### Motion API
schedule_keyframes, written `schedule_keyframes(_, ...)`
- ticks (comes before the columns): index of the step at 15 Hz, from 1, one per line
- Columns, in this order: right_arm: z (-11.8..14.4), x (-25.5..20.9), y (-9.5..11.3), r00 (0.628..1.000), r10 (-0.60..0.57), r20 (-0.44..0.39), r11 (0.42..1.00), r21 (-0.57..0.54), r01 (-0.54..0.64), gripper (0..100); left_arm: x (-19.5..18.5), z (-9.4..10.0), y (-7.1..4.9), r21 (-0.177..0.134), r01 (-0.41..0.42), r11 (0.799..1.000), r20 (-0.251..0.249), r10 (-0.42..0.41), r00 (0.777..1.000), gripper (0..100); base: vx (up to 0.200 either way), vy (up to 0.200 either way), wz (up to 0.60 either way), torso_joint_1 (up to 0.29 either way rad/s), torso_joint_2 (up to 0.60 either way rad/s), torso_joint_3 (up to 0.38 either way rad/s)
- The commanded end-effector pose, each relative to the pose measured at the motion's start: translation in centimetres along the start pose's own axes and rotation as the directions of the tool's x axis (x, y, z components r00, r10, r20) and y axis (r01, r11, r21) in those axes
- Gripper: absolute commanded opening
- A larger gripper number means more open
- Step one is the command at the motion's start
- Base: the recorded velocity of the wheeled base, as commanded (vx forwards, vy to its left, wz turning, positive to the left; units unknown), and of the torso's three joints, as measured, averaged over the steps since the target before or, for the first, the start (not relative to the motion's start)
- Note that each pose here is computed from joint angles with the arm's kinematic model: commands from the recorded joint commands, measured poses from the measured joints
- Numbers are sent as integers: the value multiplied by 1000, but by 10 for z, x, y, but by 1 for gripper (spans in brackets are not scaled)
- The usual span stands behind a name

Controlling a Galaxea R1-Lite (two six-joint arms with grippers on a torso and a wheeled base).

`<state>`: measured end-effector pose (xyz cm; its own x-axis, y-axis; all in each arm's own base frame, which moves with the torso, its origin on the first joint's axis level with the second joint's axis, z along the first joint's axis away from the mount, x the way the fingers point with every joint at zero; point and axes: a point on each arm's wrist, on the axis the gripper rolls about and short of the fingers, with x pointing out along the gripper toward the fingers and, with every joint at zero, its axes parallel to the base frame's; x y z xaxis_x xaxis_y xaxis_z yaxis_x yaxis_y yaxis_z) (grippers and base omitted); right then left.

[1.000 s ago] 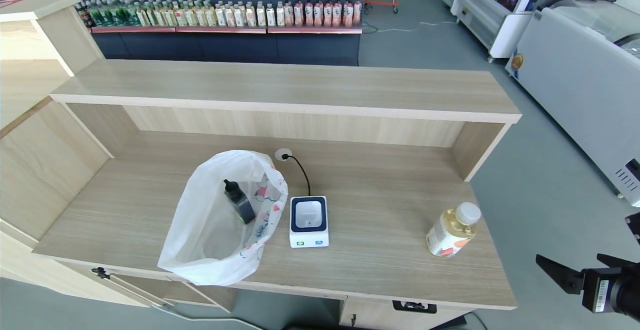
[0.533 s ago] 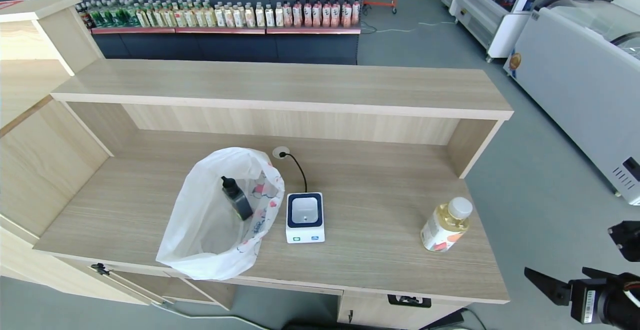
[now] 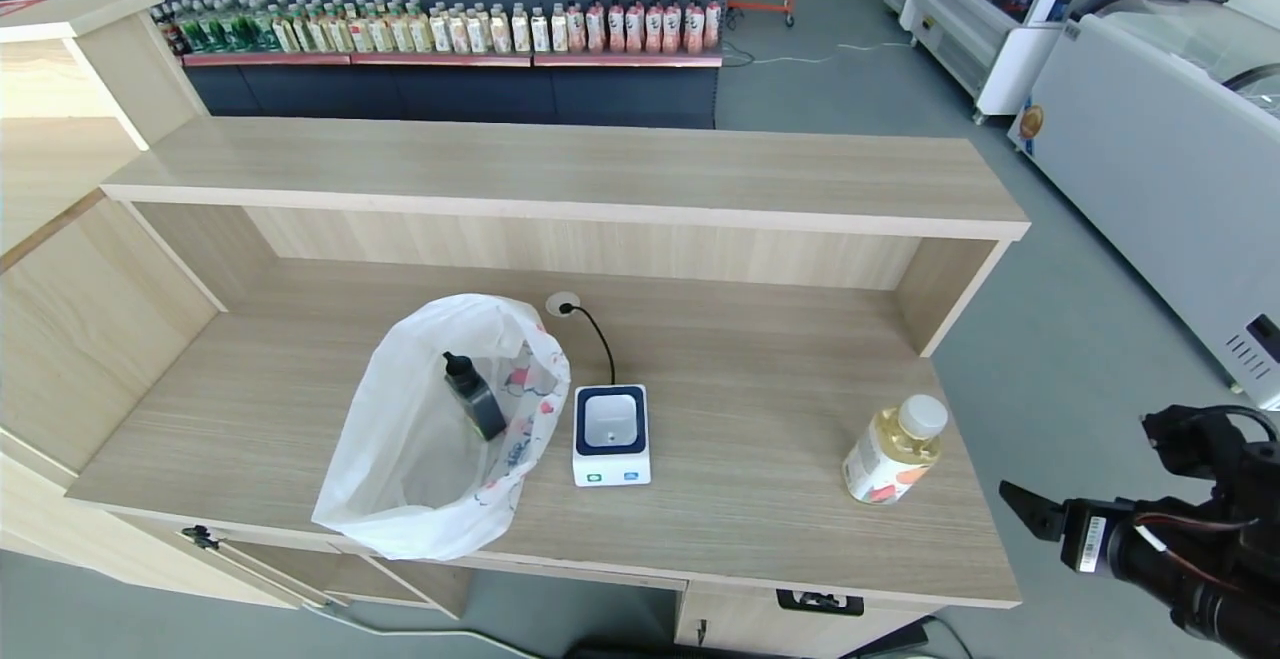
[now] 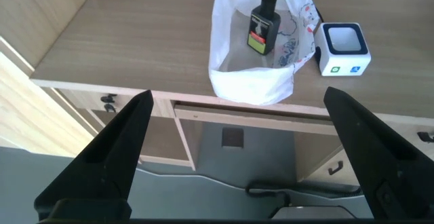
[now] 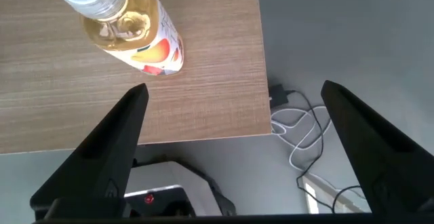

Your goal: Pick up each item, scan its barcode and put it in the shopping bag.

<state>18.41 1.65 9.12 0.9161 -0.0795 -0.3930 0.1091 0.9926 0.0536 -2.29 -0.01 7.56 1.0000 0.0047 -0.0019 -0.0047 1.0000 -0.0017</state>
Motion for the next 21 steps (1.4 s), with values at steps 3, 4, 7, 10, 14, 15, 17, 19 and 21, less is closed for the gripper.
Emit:
schedule_keyframes(3, -19, 41, 21, 998, 20, -61, 999, -39, -23, 100, 0, 0, 0, 0, 0, 1000, 0, 0, 1000, 100, 0, 0, 0, 0, 0, 0)
schedule_keyframes(4, -21, 48, 23, 998, 24, -64, 999, -42, -26, 100, 0, 0, 0, 0, 0, 1000, 0, 0, 1000, 100, 0, 0, 0, 0, 0, 0)
schedule_keyframes(7, -19, 69, 30, 999, 30, -38, 999, -38, -31, 100, 0, 0, 0, 0, 0, 1000, 0, 0, 1000, 100, 0, 0, 0, 0, 0, 0)
schedule_keyframes(10, -21, 84, 38, 998, 50, -27, 998, -42, -51, 100, 0, 0, 0, 0, 0, 1000, 0, 0, 1000, 100, 0, 0, 0, 0, 0, 0)
schedule_keyframes(14, -20, 101, 52, 996, 84, 24, 996, -42, -83, 100, 0, 0, 0, 0, 0, 1000, 0, 0, 1000, 100, 0, 0, 0, 0, 0, 0)
schedule_keyframes(15, -19, 103, 54, 995, 91, 34, 995, -44, -90, 100, 0, 0, 0, -1, 0, 1000, 0, 0, 1000, 100, 0, 0, 0, 0, 0, 0)
schedule_keyframes(17, -19, 104, 58, 994, 102, 37, 994, -43, -100, 100, 0, 0, 0, 0, 0, 1000, 0, 0, 1000, 100, 0, 0, 0, 0, 0, 0)
schedule_keyframes(19, -22, 107, 64, 992, 119, 38, 992, -31, -118, 100, 0, 0, 0, 0, 0, 1000, 0, 0, 1000, 100, 0, 0, 0, 0, 0, 0)
schedule_keyframes(21, -24, 105, 71, 989, 144, 43, 989, -24, -143, 100, 0, 0, 0, -1, 0, 1000, 0, 0, 1000, 100, 0, 0, 0, 0, 0, 0)
